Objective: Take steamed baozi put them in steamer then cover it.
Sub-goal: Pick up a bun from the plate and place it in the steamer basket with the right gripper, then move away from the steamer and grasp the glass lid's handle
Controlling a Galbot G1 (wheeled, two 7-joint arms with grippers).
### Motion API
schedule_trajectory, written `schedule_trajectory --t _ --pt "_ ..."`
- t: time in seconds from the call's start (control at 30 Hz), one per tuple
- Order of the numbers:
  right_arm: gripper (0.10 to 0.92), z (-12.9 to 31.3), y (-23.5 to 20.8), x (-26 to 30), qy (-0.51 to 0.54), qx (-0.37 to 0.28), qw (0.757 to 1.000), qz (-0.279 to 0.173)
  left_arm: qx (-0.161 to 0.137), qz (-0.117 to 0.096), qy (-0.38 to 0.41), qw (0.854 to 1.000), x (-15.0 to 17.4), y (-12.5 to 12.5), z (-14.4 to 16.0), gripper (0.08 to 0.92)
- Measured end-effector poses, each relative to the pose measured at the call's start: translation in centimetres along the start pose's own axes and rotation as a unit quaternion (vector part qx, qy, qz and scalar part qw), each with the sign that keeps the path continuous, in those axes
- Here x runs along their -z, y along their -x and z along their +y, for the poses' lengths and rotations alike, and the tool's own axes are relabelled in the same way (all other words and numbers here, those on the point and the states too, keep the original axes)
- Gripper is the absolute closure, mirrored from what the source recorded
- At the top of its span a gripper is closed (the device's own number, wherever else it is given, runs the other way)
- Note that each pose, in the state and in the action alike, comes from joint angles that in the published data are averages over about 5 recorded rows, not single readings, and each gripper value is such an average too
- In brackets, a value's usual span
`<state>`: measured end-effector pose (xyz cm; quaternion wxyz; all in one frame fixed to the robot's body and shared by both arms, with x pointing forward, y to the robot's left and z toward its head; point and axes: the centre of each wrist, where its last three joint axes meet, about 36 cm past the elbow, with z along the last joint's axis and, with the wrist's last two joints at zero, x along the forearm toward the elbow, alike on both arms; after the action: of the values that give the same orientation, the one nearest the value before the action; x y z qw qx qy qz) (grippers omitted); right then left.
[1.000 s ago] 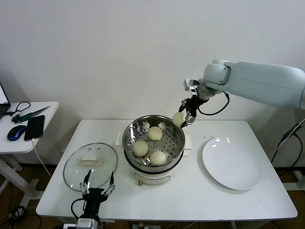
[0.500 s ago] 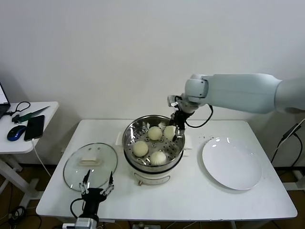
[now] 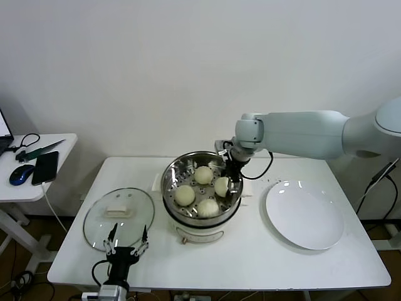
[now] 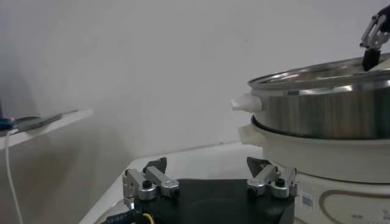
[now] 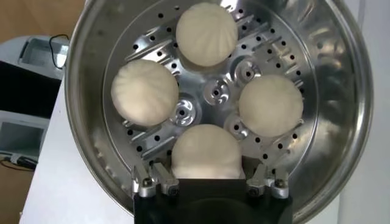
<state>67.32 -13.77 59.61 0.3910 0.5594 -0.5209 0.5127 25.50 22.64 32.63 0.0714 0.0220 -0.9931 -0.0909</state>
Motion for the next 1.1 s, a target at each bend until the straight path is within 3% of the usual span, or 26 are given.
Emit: schedule_trajectory --t 0.33,0.7,0.87,1.1 --pt "0.199 0.0 -0.3 -0.5 0.001 -0.007 1.0 -0.008 -0.001 0.001 0.0 1.0 0.0 0.0 -0.1 0.177" --pt "0.2 0.0 -4.8 -2.8 0.002 -0.031 0.998 -0.049 -0.001 0.002 0.005 1.0 -0.1 -0.1 0.3 0.177" --pt "0.2 0.7 -6.3 -5.5 -0.009 -0.08 0.992 -0.093 0.003 0.001 0.008 1.0 0.2 -0.2 0.6 0.177" --pt "0.2 3.6 -5.8 -10.2 0.003 -0.179 0.964 -0.198 0.007 -0.002 0.016 1.0 0.4 -0.1 1.1 0.177"
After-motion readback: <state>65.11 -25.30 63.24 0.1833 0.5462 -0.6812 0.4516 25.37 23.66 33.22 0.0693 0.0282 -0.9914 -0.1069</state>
